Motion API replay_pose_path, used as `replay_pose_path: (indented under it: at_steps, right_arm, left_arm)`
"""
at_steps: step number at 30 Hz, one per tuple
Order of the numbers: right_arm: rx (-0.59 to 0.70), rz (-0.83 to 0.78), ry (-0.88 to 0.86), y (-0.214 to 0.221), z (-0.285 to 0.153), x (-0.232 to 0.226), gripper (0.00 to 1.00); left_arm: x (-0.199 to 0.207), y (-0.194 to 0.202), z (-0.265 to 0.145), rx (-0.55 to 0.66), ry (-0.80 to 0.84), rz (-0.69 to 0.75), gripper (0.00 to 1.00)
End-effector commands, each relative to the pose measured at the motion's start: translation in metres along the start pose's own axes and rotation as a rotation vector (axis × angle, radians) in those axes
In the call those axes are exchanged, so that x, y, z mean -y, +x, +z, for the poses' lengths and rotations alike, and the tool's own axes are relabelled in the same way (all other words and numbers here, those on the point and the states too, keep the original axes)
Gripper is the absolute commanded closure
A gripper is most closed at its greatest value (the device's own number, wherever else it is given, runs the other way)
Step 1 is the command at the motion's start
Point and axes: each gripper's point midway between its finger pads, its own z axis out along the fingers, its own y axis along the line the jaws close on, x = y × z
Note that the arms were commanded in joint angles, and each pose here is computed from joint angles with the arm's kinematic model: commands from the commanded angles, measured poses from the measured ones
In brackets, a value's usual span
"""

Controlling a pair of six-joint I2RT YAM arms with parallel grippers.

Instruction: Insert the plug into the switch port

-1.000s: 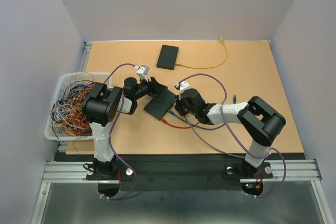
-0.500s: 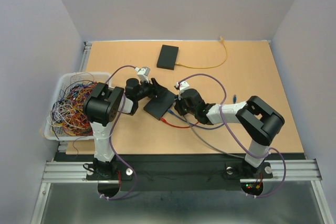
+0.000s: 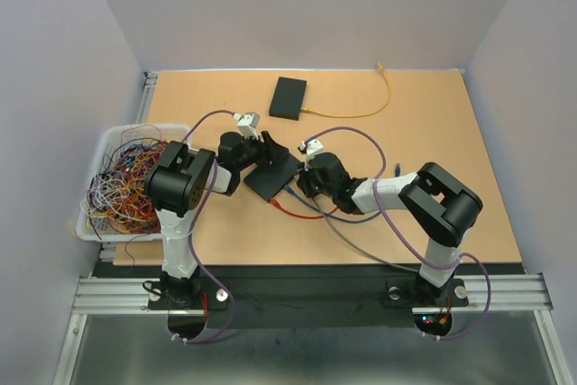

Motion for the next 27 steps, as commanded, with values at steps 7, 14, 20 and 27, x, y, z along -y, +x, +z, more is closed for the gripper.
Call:
replay_pose_path:
  at_steps: [7,14,20,27]
  right_arm:
    - [0.222,0.018,-0.058,-0.067,0.011,-0.017,1.0]
    - [0.282,-0.006,-0.028,-0.084,0.009,-0.012,1.0]
    - [0.283,-0.001,0.004,-0.082,0.018,-0.007,1.0]
    - [0.343,0.001,-0.055,-0.101,0.013,-0.02,1.0]
  left_arm:
    - [0.019,0.015,0.007,-0.074,0.079,0.006,0.39]
    - [0.02,0.017,0.008,-0.081,0.091,0.012,0.39]
    - [0.021,0.019,0.008,-0.089,0.101,0.013,0.39]
    - [0.022,0.019,0.009,-0.094,0.112,0.018,0.39]
